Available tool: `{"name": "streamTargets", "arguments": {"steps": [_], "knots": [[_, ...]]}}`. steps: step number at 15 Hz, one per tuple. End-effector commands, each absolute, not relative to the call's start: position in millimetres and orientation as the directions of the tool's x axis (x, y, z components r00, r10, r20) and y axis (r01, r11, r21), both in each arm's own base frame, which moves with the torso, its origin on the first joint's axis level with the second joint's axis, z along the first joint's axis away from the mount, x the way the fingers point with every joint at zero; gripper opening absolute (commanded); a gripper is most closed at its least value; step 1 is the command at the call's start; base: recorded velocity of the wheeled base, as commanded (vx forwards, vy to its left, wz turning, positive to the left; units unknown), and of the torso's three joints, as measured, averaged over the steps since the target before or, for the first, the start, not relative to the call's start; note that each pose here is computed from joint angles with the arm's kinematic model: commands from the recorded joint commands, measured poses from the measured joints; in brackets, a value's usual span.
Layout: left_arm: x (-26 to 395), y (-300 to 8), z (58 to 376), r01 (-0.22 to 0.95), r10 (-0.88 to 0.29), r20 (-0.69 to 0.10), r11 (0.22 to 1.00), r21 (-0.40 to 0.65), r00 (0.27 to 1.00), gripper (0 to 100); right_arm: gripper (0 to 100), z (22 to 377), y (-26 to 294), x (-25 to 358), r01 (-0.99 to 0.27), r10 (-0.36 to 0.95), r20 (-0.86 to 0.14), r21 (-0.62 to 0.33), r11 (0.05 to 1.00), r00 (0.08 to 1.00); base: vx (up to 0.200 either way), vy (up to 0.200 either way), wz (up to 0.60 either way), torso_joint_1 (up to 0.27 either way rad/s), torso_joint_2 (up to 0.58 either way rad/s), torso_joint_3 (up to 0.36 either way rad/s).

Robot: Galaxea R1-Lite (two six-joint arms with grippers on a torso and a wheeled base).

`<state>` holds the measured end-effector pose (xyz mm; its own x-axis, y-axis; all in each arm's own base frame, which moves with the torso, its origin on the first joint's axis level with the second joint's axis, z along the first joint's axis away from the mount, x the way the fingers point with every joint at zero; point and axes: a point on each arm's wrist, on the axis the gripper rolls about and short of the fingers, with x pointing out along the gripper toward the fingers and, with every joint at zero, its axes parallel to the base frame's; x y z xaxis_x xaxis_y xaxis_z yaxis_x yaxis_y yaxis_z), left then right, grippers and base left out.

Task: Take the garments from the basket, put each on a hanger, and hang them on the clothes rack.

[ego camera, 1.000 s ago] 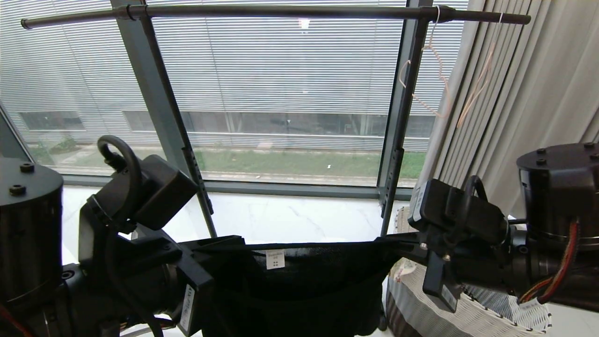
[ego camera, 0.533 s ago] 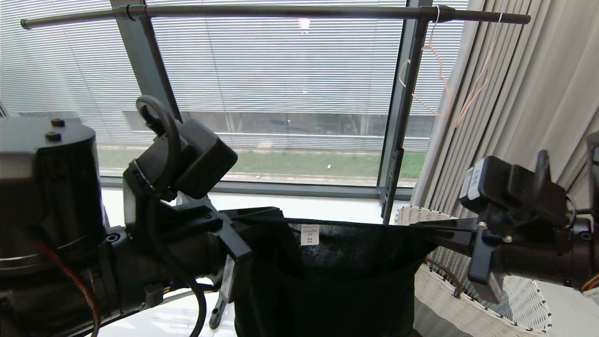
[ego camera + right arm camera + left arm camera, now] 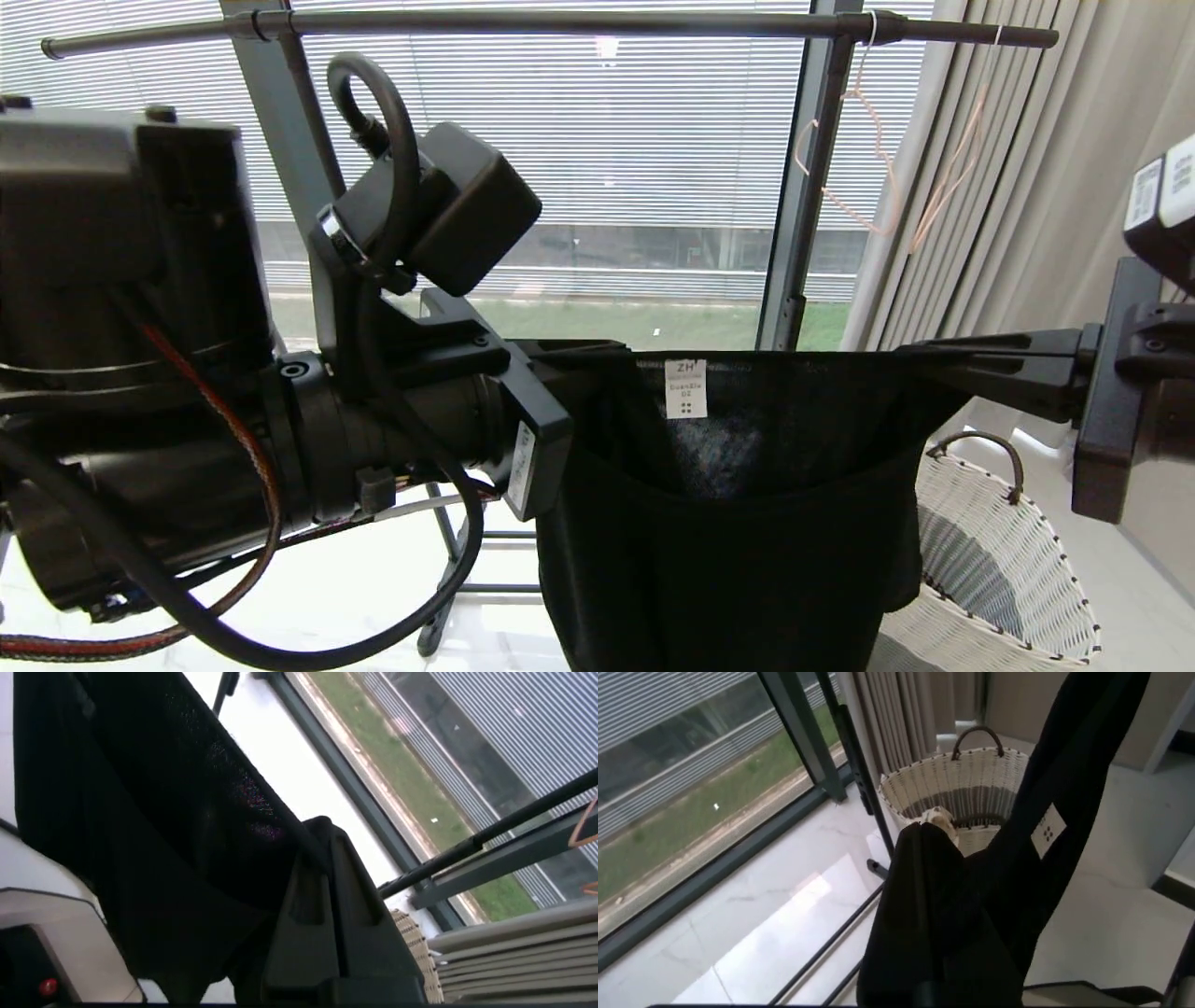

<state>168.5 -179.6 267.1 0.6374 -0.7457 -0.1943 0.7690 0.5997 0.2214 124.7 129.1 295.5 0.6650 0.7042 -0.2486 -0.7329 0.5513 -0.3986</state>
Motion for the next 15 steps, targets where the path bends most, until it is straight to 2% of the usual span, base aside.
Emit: {"name": "streamTargets", "arguments": {"steps": [1, 4, 7, 9, 10, 11, 15], "knots": [[169, -181, 271, 0.768, -0.748, -0.181, 0.601, 0.223, 0.638, 0, 0, 302, 128, 124, -0.728, 0.708, -0.23, -0.401, 0.556, 0.668, 0.0, 0.0, 0.0, 0.0, 0.0, 0.0], [166, -182, 269, 0.775, -0.756, -0.189, 0.581, 0.248, 0.627, 0, 0, 305, 126, 122, -0.726, 0.709, -0.224, -0.402, 0.558, 0.669, 0.0, 0.0, 0.0, 0.0, 0.0, 0.0], [167, -183, 260, 0.782, -0.759, -0.219, 0.545, 0.303, 0.613, 0, 0, 302, 112, 107, -0.747, 0.708, -0.273, -0.394, 0.536, 0.652, 0.0, 0.0, 0.0, 0.0, 0.0, 0.0], [170, -190, 262, 0.822, -0.806, -0.214, 0.481, 0.305, 0.551, 0, 0, 295, 98, 85, -0.806, 0.745, -0.332, -0.373, 0.46, 0.579, 0.0, 0.0, 0.0, 0.0, 0.0, 0.0], [172, -192, 262, 0.827, -0.812, -0.215, 0.469, 0.311, 0.542, 0, 0, 293, 96, 81, -0.819, 0.754, -0.345, -0.37, 0.439, 0.559, 0.0, 0.0, 0.0, 0.0, 0.0, 0.0], [175, -197, 263, 0.828, -0.819, -0.213, 0.454, 0.328, 0.533, 0, 0, 286, 98, 71, -0.854, 0.778, -0.379, -0.363, 0.373, 0.501, 0.0, 0.0, 0.0, 0.0, 0.0, 0.0], [179, -202, 269, 0.828, -0.826, -0.194, 0.453, 0.331, 0.53, 0, 0, 277, 112, 67, -0.886, 0.795, -0.424, -0.362, 0.291, 0.434, 0.0, 0.0, 0.0, 0.0, 0.0, 0.0]]}}
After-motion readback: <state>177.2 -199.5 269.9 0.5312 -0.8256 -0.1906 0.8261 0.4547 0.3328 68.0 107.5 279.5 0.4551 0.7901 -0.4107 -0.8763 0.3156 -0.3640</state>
